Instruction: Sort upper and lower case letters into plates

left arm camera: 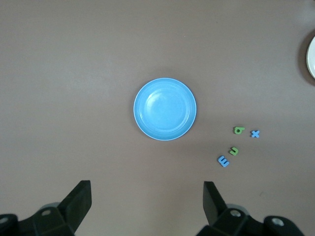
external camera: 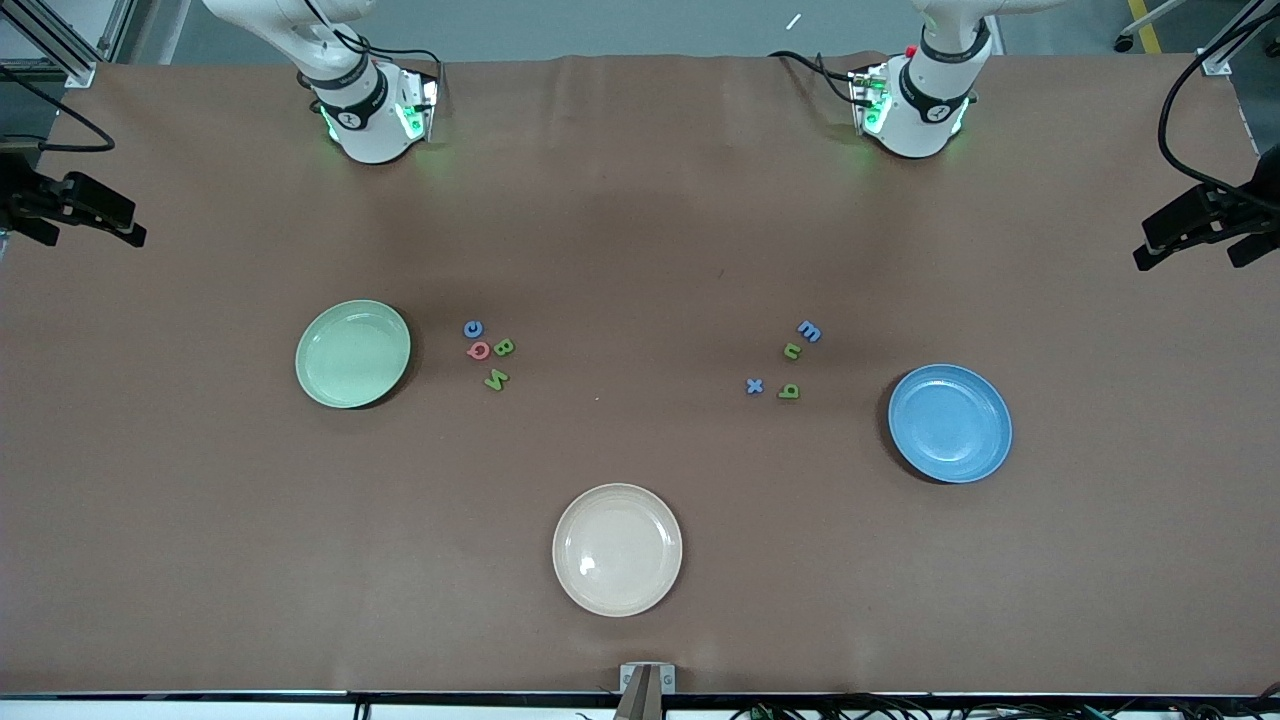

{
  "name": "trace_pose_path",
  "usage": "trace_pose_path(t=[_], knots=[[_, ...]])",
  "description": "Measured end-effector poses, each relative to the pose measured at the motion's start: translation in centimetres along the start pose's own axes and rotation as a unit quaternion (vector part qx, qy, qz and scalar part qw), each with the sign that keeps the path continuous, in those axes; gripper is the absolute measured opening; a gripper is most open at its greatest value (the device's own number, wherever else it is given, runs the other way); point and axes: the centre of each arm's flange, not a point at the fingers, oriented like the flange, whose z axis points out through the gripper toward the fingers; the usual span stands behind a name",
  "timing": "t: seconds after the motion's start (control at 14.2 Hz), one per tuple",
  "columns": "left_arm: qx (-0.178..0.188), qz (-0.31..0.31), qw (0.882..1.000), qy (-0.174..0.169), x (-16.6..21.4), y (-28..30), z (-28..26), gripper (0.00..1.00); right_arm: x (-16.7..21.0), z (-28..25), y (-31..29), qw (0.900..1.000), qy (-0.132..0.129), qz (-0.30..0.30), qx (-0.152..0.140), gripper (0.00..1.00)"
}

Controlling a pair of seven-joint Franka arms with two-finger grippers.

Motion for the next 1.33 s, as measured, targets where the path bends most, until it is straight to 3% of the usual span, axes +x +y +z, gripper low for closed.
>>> trace_pose_path(t=[0.56,1.33], knots=[[0.000,0.001,1.000,-0.009,0.4,0.1,1.0,1.00,0.0,0.0,-0.1,1.000,0.000,-0.001,0.000,1.00],[-0.001,0.033,0.999,-0.040,4.2,3.6,8.3,1.00,-0.3,-0.5,-0.6,1.000,0.006,-0.005,0.000,1.00]])
